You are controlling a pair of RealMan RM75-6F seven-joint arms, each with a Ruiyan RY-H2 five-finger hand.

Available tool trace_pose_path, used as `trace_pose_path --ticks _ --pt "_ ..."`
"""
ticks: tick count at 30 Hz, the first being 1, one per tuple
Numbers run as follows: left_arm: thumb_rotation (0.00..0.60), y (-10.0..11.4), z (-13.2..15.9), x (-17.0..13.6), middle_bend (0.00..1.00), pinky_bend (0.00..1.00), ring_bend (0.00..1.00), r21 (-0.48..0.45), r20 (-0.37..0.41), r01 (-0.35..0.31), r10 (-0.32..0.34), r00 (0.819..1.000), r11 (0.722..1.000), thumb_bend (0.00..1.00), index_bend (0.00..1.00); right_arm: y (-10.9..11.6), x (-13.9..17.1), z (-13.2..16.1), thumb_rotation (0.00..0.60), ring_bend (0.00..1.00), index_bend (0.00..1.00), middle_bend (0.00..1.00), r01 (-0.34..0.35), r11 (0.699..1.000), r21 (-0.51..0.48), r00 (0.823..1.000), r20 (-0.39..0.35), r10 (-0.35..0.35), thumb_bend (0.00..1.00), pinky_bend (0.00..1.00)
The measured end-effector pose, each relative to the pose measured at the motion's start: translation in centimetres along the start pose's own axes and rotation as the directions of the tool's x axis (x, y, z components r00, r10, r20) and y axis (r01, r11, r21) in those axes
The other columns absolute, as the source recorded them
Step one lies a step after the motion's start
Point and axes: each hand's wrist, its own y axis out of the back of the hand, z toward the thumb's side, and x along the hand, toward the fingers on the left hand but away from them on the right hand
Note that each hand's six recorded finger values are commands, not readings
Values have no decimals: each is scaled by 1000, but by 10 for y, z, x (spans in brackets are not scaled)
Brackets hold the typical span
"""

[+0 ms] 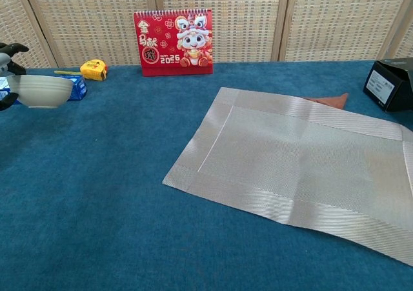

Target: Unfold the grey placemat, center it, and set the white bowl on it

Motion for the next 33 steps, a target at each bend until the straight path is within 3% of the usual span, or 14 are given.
trace_pose_path --ticks 10,12,15,18,23,33 --pt "600 -10 6 24 0 0 0 49 -30 31 -30 999 998 511 718 1 -2 -4 600 0 133 0 4 1000 4 1000 13 -4 134 0" --pt "600 -13 9 26 0 0 0 59 -30 35 -33 999 998 445 660 1 -3 -6 600 0 133 0 3 1000 4 1000 16 -3 135 0" --pt "600 -18 13 26 0 0 0 58 -26 49 -48 999 997 275 494 0 -3 -7 600 0 133 0 0 1000 6 1000 19 0 135 0" --pt "600 -23 15 23 0 0 0 41 -20 69 -68 997 997 195 374 -1 -4 -6 600 0 133 0 0 1000 10 1000 18 0 134 0" --pt "600 -27 10 17 0 0 0 40 -4 85 -85 996 996 157 254 -3 -4 -5 600 0 133 0 -2 1000 10 1000 15 2 134 0" --pt "600 -7 1 2 0 0 0 -34 51 38 -37 998 999 156 208 -2 -3 -2 600 0 133 0 1 1000 2 1000 6 -1 134 0"
